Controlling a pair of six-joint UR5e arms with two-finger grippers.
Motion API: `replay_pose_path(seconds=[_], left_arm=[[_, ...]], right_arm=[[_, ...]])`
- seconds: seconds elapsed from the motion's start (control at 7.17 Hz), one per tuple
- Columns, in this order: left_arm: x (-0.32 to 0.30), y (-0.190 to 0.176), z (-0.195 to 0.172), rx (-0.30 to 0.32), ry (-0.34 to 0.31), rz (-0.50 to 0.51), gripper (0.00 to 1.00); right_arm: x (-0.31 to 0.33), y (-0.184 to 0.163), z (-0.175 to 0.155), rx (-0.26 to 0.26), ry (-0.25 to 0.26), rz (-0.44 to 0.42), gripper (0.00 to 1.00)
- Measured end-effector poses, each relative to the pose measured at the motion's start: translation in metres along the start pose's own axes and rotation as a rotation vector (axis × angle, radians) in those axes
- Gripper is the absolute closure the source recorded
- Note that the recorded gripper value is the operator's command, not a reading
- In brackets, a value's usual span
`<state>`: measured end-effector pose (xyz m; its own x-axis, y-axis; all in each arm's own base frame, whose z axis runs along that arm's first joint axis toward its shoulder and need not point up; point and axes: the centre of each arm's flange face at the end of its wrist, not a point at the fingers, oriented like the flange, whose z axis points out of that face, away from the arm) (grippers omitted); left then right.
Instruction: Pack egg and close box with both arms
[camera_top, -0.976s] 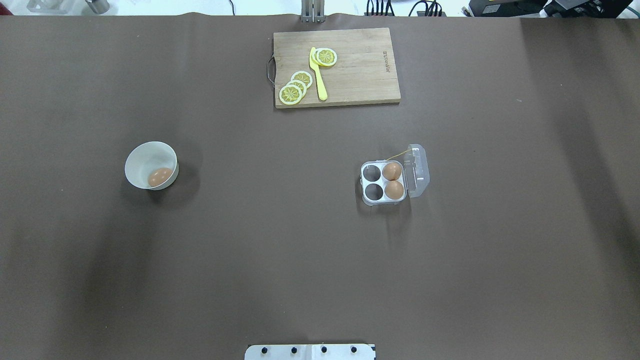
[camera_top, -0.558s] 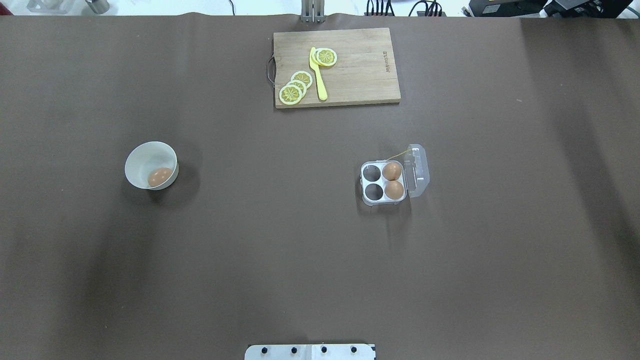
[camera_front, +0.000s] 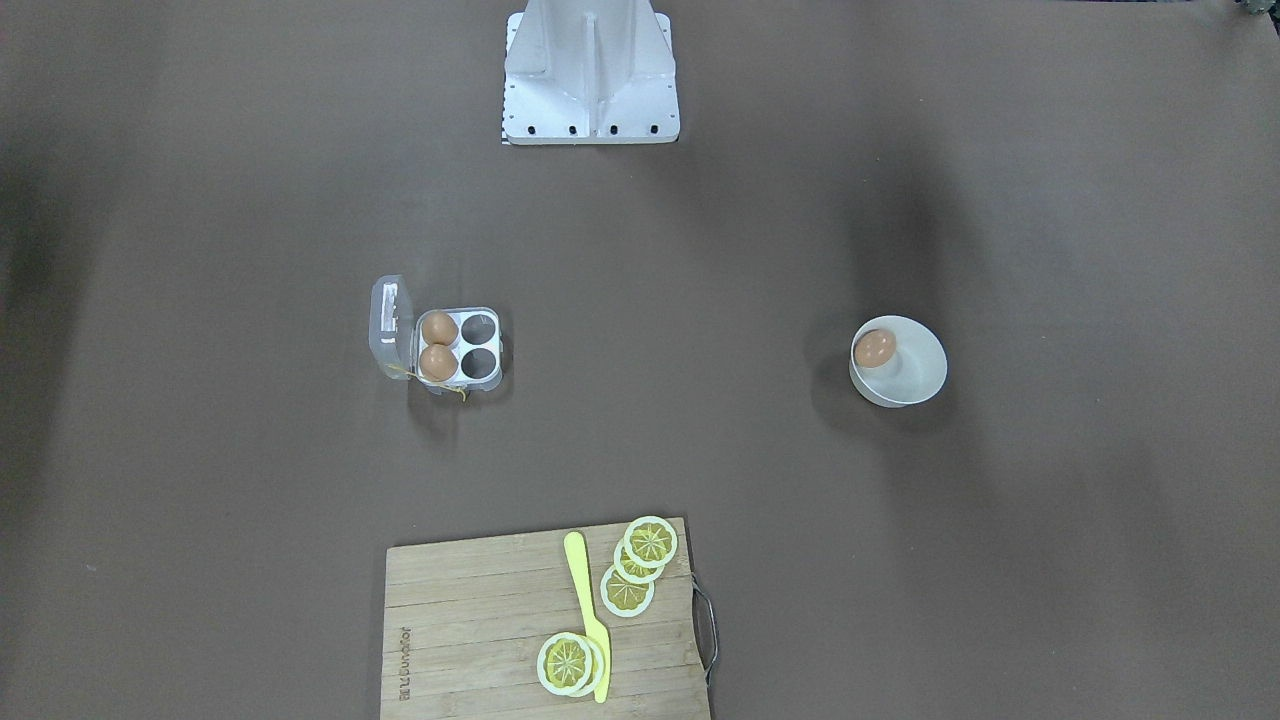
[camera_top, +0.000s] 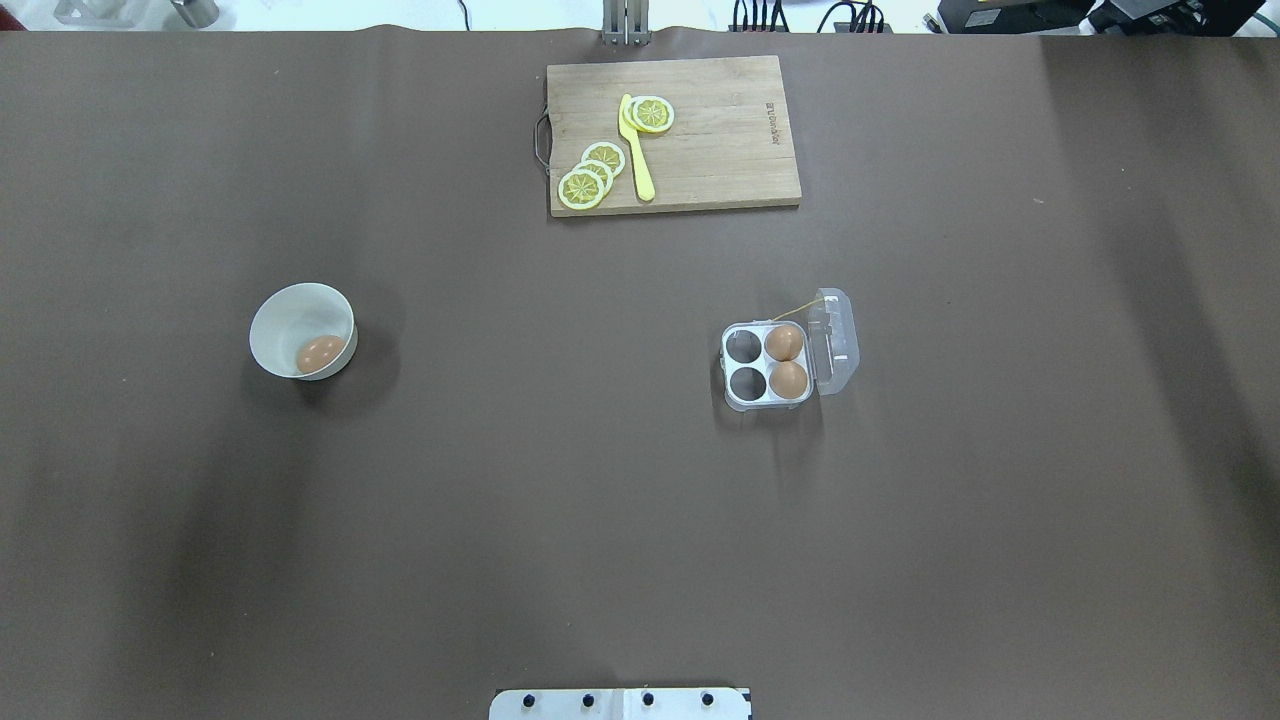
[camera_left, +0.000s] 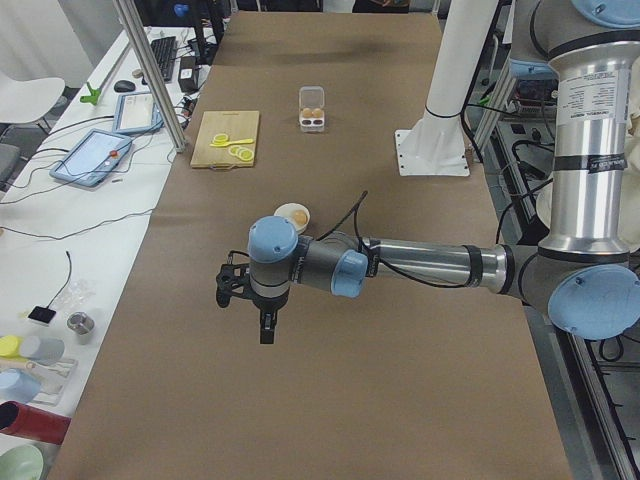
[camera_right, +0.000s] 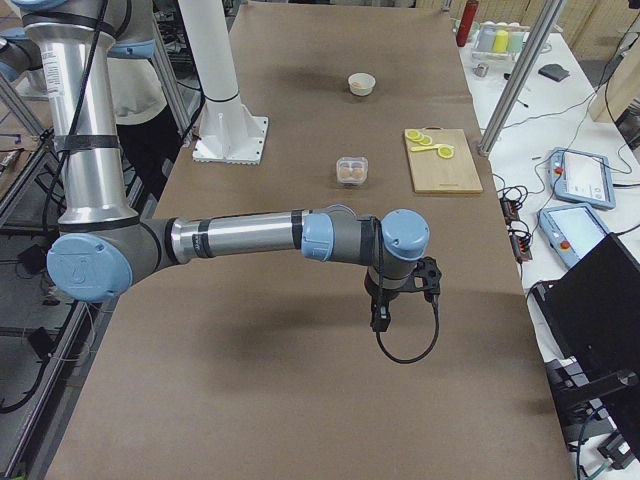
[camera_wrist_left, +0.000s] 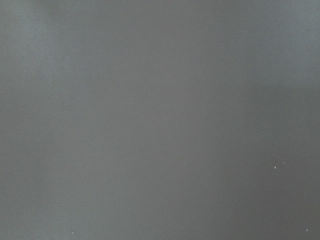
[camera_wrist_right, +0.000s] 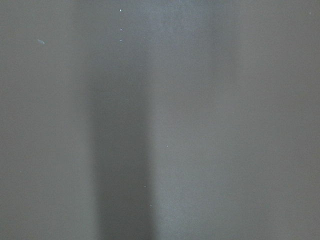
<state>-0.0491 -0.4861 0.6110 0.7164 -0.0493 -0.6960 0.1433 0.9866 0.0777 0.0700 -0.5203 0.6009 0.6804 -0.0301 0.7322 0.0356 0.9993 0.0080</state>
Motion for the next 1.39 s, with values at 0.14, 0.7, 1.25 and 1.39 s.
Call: replay_pose_path(seconds=[0.14, 0.7, 1.25, 1.39], left_arm=[[0.001, 0.000, 0.000, 0.001, 0.000, 0.001, 0.02], [0.011, -0.012, -0.005, 0.008, 0.003, 0.012, 0.02], [0.075, -0.061, -0.022, 0.011, 0.018, 0.006, 0.02], [0.106, -0.077, -0.027, 0.005, 0.025, 0.033, 0.02]], right_arm=[[0.000, 0.000, 0.000, 0.000, 0.000, 0.000, 0.00], [0.001, 0.001, 0.001, -0.002, 0.000, 0.002, 0.00], [0.003, 0.003, 0.003, -0.006, -0.001, 0.007, 0.00], [0.004, 0.004, 0.004, -0.008, -0.002, 0.009, 0.00]])
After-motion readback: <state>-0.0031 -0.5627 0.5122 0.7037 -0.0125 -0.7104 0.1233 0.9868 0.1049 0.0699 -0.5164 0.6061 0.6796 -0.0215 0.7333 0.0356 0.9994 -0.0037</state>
